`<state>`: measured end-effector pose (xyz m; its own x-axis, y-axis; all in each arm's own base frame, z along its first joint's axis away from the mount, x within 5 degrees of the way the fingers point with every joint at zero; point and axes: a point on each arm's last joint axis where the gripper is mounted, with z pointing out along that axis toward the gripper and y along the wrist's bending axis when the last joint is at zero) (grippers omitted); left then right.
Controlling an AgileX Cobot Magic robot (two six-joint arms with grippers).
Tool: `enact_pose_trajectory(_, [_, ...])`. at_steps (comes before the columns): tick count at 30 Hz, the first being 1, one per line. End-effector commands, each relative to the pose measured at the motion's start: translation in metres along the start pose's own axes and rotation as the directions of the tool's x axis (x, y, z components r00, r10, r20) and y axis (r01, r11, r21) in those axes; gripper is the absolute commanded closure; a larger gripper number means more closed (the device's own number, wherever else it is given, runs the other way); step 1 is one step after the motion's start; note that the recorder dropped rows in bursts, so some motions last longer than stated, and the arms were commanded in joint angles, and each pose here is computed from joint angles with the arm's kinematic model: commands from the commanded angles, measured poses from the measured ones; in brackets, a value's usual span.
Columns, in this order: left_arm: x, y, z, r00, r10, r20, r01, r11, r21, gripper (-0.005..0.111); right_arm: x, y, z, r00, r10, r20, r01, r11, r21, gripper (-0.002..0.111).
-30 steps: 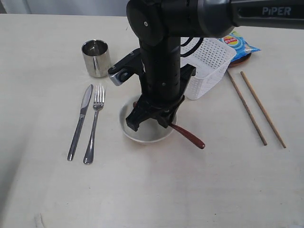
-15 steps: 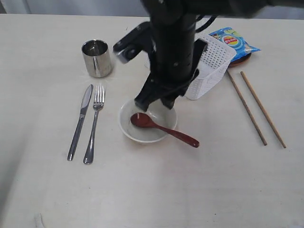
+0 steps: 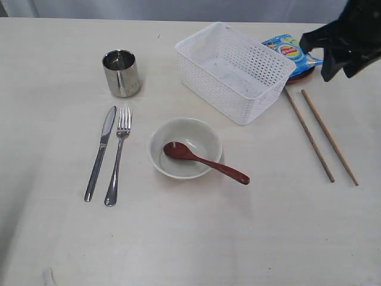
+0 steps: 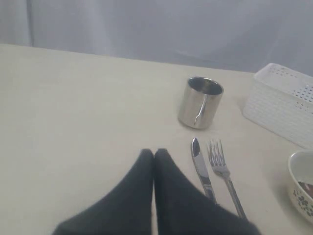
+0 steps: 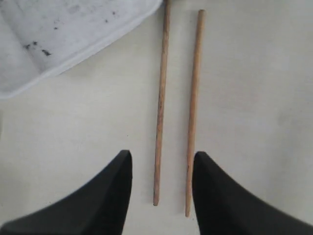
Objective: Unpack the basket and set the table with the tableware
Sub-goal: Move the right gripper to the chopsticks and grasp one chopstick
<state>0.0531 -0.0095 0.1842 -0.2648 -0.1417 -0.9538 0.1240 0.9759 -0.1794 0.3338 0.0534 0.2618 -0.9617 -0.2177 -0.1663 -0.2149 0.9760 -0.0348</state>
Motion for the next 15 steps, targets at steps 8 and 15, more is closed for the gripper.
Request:
enact_pose_trajectory(8, [0.000,0.000,0.000,1.000,-0.004,0.012,0.004,1.000,0.002,0.107,0.010,-0.019,0.089,1.000,-0.007,-0.011,0.006,0.991,-0.134,0.068])
enact_pose_trajectory(15, [0.000,0.000,0.000,1.000,-0.004,0.012,0.004,1.000,0.002,0.107,0.011,-0.019,0.130,0.995,-0.005,-0.098,-0.009,0.989,-0.146,0.069])
